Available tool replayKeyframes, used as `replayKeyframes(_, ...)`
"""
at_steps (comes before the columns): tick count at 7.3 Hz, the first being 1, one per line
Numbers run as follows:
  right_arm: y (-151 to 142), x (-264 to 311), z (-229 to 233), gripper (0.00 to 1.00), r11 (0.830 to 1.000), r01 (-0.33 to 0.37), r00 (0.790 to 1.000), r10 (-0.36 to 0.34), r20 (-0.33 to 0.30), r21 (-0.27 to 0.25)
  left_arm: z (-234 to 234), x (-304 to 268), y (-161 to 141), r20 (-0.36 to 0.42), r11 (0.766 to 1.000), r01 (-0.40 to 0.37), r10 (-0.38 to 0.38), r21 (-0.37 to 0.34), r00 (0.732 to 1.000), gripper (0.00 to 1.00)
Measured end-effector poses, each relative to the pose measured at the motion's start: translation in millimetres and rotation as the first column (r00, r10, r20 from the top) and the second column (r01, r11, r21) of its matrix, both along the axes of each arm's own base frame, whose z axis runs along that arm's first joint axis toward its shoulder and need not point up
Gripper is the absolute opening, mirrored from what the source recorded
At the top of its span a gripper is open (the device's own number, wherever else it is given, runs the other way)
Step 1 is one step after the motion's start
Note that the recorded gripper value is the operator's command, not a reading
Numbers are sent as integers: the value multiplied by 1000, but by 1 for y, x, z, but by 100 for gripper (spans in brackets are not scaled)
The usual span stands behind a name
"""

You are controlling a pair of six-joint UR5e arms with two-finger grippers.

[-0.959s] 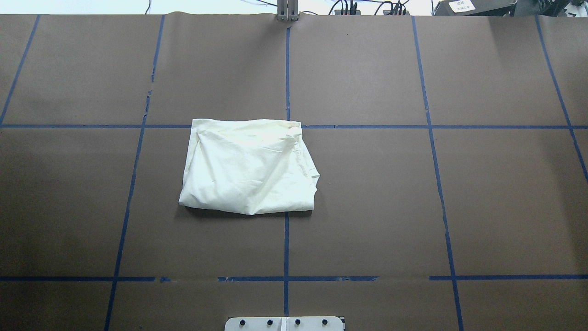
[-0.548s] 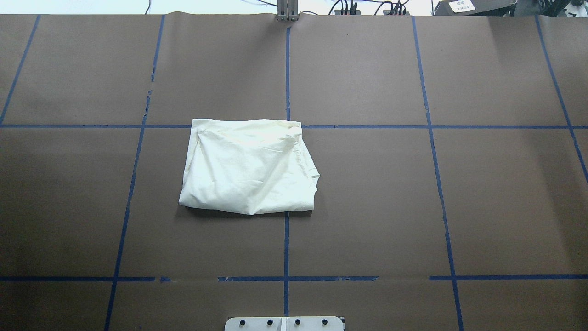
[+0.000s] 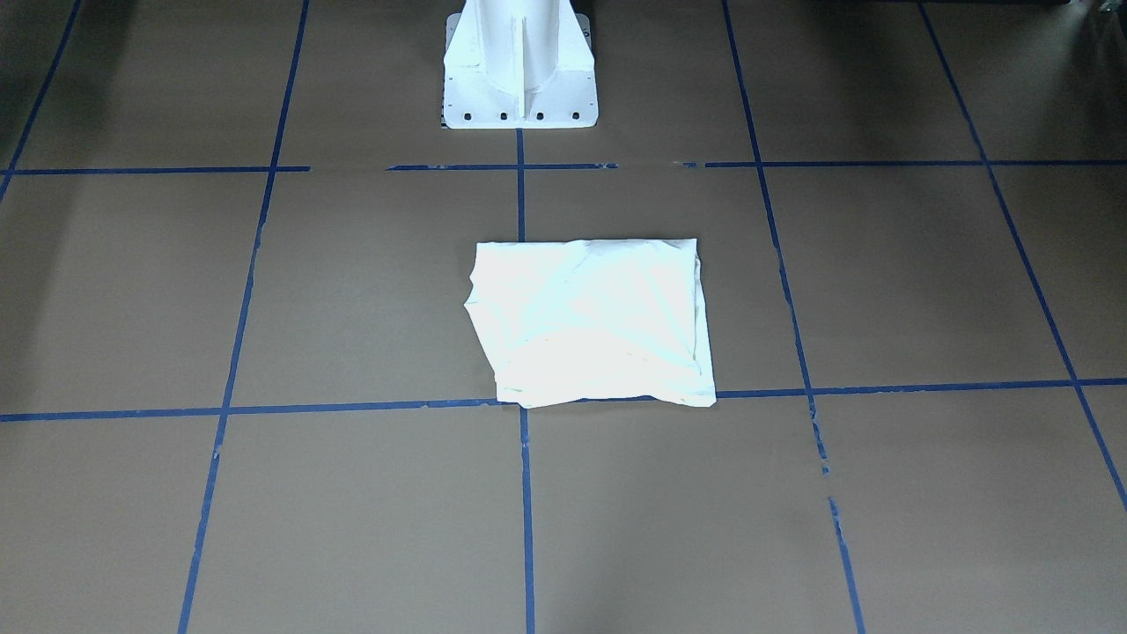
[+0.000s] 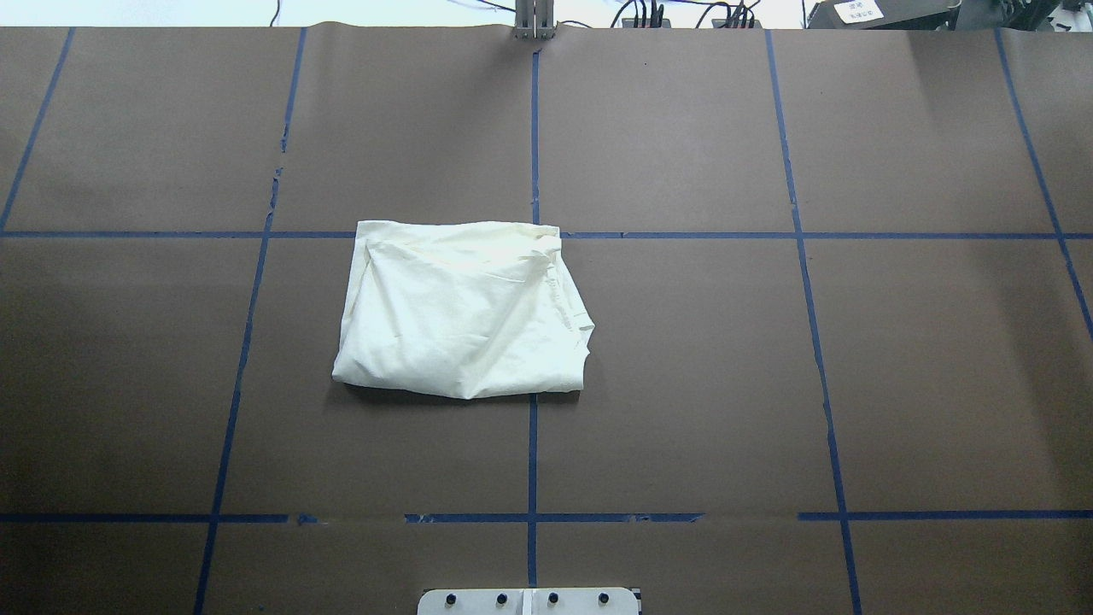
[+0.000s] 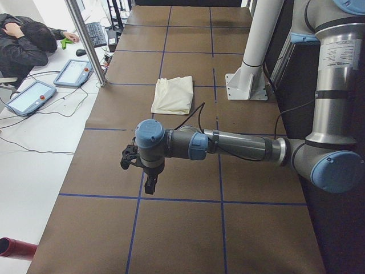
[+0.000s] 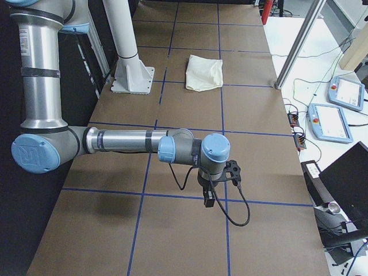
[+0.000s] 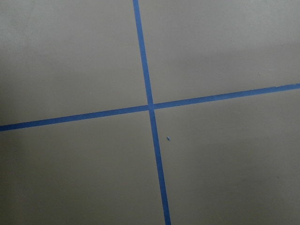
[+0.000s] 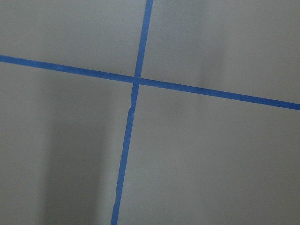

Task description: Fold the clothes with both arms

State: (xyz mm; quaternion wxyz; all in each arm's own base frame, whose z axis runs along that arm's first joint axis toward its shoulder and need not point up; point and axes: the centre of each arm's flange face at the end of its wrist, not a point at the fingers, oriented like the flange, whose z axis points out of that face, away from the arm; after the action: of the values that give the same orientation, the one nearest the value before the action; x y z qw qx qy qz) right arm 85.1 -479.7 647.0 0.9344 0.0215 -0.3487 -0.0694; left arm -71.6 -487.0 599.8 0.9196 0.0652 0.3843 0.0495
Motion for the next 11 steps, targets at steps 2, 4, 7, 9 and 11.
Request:
replayKeyframes(2, 0, 0, 1, 100, 1000, -2, 1000, 2, -1, -4, -1, 1, -1, 0, 1000, -3, 3, 9, 1000, 100)
replayKeyframes(4, 1, 0, 2, 100, 1000, -3, 1000, 3, -3, -6, -1, 1, -1, 0, 1000, -3, 3, 13, 1000, 100)
replayKeyframes(7, 0, 0, 1, 100, 1000, -4, 1000, 4, -4, -3, 0, 2, -1, 1, 1000, -4, 4, 11, 1000, 100)
replayKeyframes(9, -1, 0, 0, 100, 1000, -4, 1000, 4, -4, -1, 1, 2, -1, 1, 1000, -5, 5, 9, 1000, 100)
replayKeyframes(11, -1, 0, 0, 100, 1000, -3, 1000, 3, -4, -1, 2, 2, -1, 1, 1000, -4, 4, 7, 1000, 100)
